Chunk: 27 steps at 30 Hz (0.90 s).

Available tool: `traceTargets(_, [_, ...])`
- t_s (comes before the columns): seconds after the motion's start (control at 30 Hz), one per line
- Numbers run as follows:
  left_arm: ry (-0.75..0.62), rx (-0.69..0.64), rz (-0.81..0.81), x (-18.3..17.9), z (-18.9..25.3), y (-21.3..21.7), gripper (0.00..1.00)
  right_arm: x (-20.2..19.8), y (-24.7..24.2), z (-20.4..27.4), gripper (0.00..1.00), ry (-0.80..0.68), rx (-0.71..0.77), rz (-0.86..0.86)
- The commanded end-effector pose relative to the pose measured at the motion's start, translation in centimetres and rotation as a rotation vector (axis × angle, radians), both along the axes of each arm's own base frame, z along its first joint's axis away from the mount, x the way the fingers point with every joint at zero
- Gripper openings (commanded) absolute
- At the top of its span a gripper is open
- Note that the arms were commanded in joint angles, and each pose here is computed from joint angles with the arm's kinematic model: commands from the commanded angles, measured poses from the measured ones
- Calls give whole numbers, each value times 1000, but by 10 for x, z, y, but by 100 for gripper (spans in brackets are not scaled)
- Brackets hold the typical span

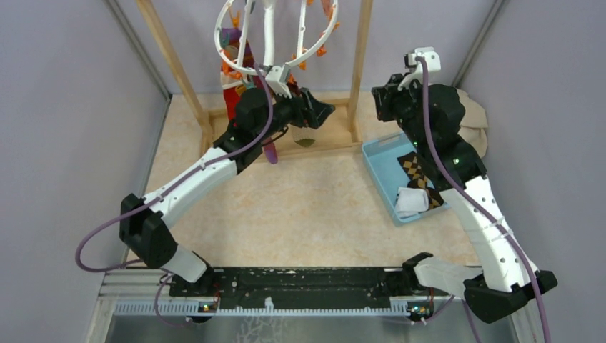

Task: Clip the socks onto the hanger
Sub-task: Rotate the hanger at the clothesline.

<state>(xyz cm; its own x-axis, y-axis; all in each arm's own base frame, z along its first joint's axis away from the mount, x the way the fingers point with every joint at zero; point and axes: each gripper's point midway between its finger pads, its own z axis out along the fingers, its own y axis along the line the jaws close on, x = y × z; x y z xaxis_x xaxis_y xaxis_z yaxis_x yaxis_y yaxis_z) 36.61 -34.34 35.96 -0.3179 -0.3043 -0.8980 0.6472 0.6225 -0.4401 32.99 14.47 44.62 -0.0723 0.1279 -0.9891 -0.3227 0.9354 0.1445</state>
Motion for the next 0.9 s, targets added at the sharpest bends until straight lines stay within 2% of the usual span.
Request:
traceTargets(0.0, [-144, -116, 51, 11, 62, -15, 98, 2, -11, -24, 6, 55, -44, -46])
traceTargets(0.13, [-135, -128, 112, 23, 65, -21, 98, 3, -12, -32, 6, 67, -48, -50])
traceTargets(0.47, [-152, 13, 680, 75, 52, 67, 99, 5, -6, -41, 6, 74, -44, -17])
traceTargets(0.6, [-124, 18, 766, 68, 48, 94, 99, 8, -1, -48, 6, 81, -42, 0])
traceTargets(0.87, [-97, 32, 817, 39, 41, 133, 99, 16, 29, -47, 6, 77, 9, 129])
